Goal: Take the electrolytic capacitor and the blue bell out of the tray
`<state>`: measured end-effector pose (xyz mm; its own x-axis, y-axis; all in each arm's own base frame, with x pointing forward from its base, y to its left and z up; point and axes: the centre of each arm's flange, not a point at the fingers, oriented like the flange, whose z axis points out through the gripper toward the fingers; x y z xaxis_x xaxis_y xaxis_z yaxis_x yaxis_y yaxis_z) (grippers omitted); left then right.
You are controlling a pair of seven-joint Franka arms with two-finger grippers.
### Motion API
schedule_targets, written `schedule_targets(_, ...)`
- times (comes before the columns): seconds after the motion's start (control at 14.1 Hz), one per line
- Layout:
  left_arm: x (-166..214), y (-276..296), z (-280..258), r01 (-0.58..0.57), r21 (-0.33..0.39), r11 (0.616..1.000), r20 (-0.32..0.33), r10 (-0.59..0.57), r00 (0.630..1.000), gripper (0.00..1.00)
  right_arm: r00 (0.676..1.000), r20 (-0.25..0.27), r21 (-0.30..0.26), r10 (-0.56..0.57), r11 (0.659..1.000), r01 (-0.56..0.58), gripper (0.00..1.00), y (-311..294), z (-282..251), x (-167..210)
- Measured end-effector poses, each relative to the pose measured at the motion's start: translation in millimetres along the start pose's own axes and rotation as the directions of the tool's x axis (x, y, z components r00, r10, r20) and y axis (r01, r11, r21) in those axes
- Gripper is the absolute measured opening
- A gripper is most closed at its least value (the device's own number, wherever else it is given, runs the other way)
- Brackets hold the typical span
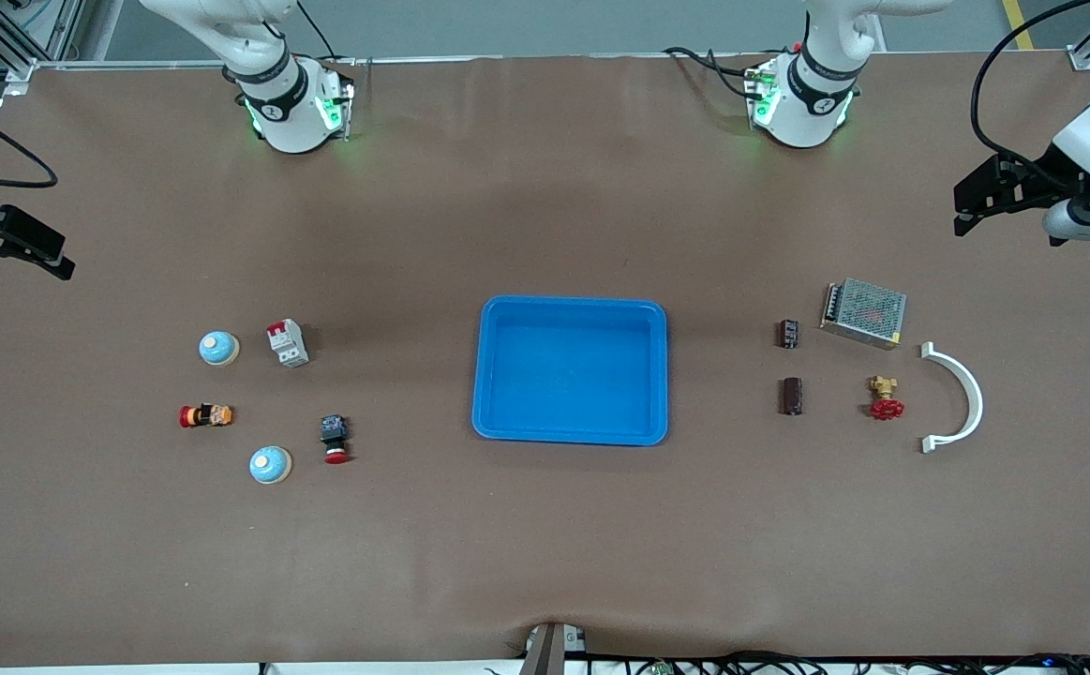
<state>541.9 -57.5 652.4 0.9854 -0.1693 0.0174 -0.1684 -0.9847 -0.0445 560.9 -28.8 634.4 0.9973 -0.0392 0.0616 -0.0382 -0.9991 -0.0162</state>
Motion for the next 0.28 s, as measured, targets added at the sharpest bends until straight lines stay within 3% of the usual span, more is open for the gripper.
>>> schedule_targets(0.28,0.1,-1.9,0.6,0.004,0.000,1.000,0.001,-0.004,1.000,1.00,1.000,0.000,0.000,-0.001,1.000,0.001,1.00,-0.4,0.0,0.0)
